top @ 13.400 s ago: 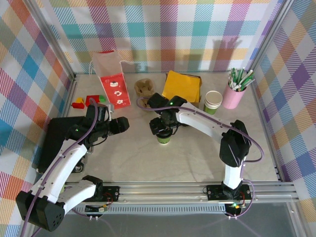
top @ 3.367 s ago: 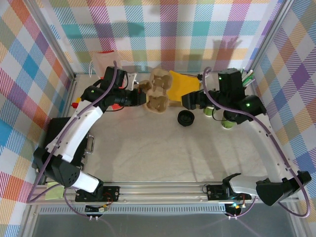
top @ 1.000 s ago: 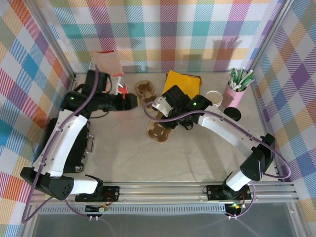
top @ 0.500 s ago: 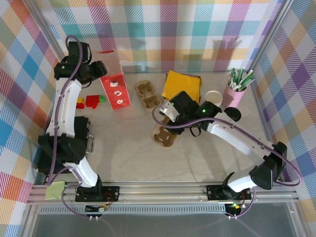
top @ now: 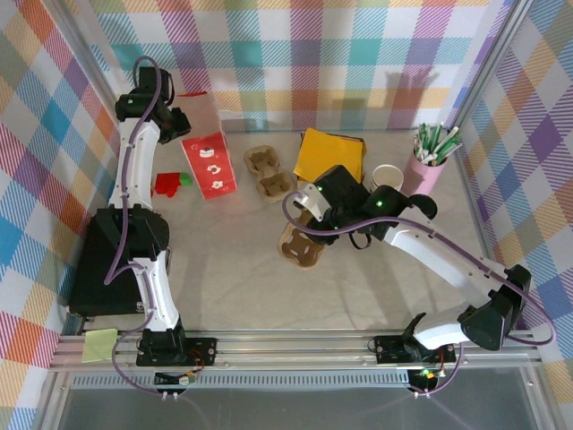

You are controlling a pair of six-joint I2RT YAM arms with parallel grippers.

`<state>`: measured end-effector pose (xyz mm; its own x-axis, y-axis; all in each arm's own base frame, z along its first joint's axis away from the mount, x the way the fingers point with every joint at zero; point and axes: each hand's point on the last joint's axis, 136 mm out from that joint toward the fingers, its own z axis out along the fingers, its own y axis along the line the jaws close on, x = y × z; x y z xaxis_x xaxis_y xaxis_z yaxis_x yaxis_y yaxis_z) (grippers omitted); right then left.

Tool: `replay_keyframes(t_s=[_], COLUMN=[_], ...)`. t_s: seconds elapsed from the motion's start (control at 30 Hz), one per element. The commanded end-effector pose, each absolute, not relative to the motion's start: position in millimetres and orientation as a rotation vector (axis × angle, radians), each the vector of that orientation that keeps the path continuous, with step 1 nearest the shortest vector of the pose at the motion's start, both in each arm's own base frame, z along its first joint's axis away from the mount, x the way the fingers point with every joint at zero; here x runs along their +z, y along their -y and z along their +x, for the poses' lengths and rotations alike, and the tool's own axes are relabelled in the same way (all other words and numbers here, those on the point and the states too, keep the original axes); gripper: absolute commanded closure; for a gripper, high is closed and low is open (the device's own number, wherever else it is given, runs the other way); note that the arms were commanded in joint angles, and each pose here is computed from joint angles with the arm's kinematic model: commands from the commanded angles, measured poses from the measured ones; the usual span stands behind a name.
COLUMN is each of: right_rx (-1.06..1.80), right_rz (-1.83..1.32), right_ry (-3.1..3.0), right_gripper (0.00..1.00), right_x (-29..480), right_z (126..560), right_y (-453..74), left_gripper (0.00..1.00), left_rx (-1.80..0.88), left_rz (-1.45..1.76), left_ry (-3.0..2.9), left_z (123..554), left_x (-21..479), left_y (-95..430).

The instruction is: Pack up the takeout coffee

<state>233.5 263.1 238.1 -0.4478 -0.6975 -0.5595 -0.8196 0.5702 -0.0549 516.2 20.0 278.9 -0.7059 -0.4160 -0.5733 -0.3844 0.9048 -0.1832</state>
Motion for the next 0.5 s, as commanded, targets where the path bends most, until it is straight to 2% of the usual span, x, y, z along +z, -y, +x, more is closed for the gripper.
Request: replay_keyframes(t_s=[0.0,0.13,0.27,0.47], right_rx=[0.321,0.345,0.370,0.421], right_rz=[-1.207,-1.202,-1.198,-1.188], right_ry=[-2.248,-2.227,-2.208,-2.154], right_gripper=[0.67,0.67,0.67,0.67], right_x=[250,260,270,294], right_z=[227,224,222,215], right_y=[-257,-258,-259,-259], left_gripper=[0.77,0.91,1.00,1.00], left_rx=[-0.038,-0.047,-0.074,-0.161], left_rz=[-0.575,-0.560,-0.534,-0.462], left_ry=[-2.435,-2.453,-2.486,-2.544], left_z=[510,505,489,440], left_x=[284,285,289,304], left_y=[-28,-26,-19,3])
